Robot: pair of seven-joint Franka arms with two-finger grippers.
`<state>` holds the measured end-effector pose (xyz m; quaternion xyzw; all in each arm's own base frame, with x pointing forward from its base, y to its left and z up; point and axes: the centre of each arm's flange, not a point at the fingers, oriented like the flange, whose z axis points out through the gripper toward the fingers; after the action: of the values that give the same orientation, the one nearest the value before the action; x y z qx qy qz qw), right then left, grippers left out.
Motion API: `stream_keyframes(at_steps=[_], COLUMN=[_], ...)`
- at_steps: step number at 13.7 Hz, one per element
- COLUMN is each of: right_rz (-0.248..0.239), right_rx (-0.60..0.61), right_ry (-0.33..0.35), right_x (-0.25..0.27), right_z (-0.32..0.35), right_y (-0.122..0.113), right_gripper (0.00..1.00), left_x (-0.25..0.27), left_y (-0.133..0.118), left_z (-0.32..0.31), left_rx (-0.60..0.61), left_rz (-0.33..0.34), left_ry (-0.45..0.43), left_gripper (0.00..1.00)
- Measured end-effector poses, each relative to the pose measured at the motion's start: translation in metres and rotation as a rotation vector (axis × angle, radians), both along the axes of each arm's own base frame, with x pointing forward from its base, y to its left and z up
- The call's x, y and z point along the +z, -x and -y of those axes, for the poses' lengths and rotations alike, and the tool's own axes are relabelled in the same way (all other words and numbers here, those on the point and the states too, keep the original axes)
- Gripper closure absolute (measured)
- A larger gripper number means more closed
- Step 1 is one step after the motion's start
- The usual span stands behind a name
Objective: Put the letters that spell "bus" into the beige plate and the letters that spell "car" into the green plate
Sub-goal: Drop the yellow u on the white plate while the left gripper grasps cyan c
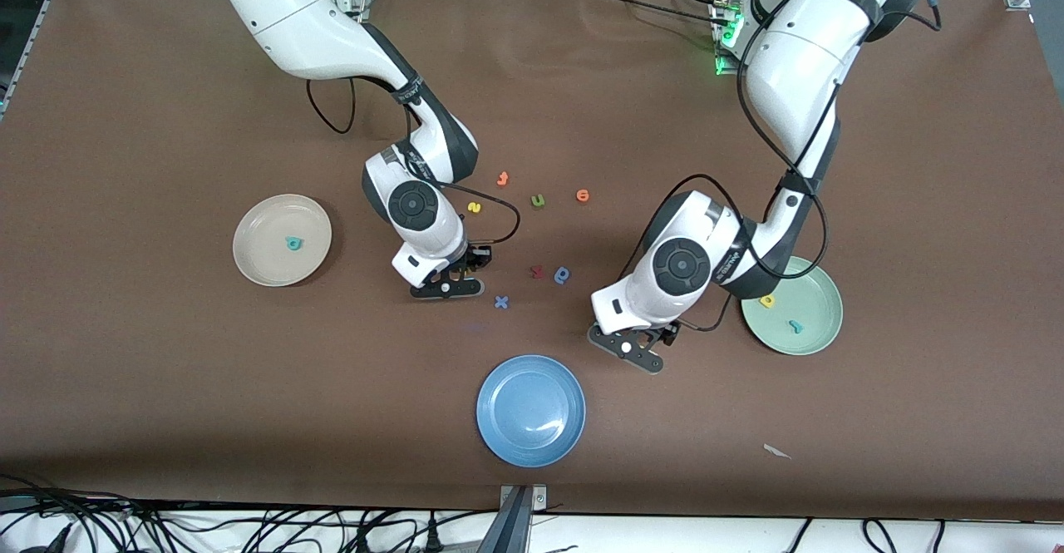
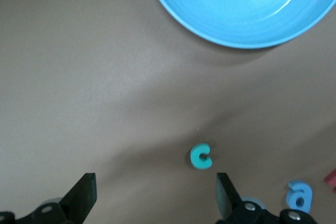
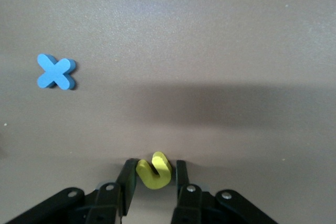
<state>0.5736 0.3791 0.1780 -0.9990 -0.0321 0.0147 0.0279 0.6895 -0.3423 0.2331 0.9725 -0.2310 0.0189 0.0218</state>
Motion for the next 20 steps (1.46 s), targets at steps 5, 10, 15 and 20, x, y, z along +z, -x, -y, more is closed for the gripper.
stream_keyframes(at_steps=[5,10,15,20], right_rz=[0.001,-0.02,-0.055,-0.042], right_rx=[-0.005,-0.022,0.037,0.127], right_ry=[0.002,0.041,0.064,0.055], right_x=[0.001,0.037,0.083,0.059], right_z=[0.001,0.033,0.143,0.272], right_y=[-0.002,-0.025,-0.035,-0.002], right_gripper=[0.7,0.7,0.7,0.7], left_x=[-0.037,-0.051,-0.056,-0.055], left_y=[0.006,0.018,0.022,0.022], left_z=[0.015,0.026,0.027,0.03], left_rx=[-0.015,-0.029,-0.032,-0.035], left_rz=[-0.011,-0.036,-0.044,-0.034], left_ry=[0.006,-0.006,-0.009,-0.003], left_gripper=[0.1,0.5,0.49,0.59])
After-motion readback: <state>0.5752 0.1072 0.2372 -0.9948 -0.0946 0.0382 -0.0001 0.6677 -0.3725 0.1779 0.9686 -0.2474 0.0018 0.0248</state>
